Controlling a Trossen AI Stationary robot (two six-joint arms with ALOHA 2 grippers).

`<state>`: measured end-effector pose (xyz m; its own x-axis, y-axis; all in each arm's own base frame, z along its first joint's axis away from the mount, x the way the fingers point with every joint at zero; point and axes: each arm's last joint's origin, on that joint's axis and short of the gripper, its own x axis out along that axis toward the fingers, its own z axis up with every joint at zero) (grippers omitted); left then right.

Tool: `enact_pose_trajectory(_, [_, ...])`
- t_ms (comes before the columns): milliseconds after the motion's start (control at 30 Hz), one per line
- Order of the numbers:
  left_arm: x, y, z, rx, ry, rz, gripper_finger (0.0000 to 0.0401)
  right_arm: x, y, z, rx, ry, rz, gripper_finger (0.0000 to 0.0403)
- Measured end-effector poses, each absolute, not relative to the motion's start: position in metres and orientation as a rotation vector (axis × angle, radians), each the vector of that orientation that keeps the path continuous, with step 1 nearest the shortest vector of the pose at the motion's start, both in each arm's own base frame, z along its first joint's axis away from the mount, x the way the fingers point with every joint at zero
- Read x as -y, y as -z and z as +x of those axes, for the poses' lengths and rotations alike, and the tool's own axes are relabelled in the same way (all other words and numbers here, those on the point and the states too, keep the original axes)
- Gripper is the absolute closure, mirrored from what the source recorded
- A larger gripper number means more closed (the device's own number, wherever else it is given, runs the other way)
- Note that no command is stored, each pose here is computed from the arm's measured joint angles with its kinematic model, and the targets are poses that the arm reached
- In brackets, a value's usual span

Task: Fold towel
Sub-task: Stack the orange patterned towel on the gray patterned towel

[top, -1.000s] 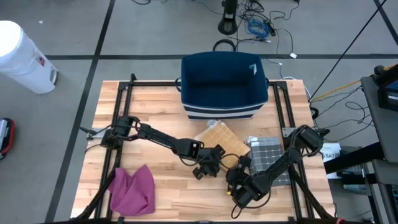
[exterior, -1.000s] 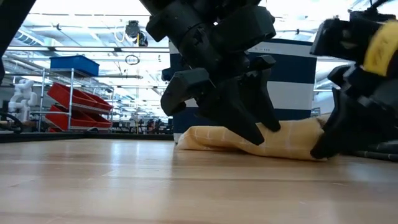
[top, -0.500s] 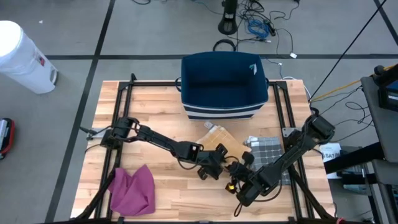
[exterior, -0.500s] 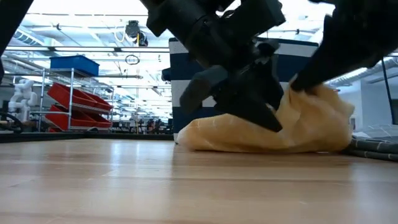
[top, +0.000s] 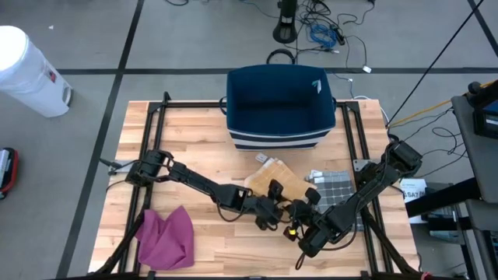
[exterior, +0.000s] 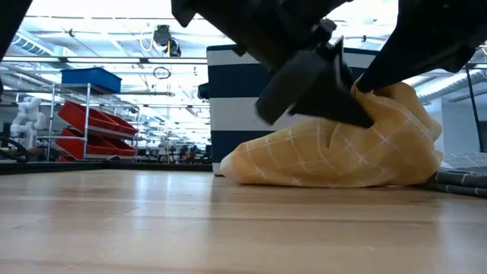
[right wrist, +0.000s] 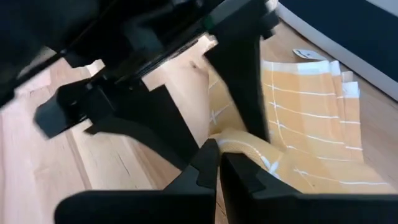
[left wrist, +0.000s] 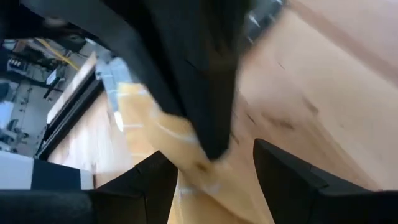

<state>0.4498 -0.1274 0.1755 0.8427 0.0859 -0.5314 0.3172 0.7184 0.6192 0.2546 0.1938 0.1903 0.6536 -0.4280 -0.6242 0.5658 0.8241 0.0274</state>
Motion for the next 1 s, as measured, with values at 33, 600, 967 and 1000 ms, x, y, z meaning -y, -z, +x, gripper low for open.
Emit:
enact_pose_trajectory(33, [0.128,-0.177,0.451,-0.549,0.121,0.745,0.0188,-0.194,-0.19,0.255,-0.639,0.572,0.227,0.0403])
enact_pose_trajectory(600, [0.134,-0.18,0.447,-0.573,-0.103,0.766,0.019,-0.192,-0.194,0.258,-0.534,0.616,0.215,0.0403])
enact_pose_trajectory(967, [0.146,-0.181,0.442,-0.581,-0.132,0.894,0.0334,-0.197,-0.195,0.259,-0.51,0.598,0.242,0.0403])
enact_pose_trajectory(1000, [0.148,-0.181,0.441,-0.58,-0.121,0.909,0.0346,-0.197,-0.195,0.259,-0.51,0.596,0.241,0.0403])
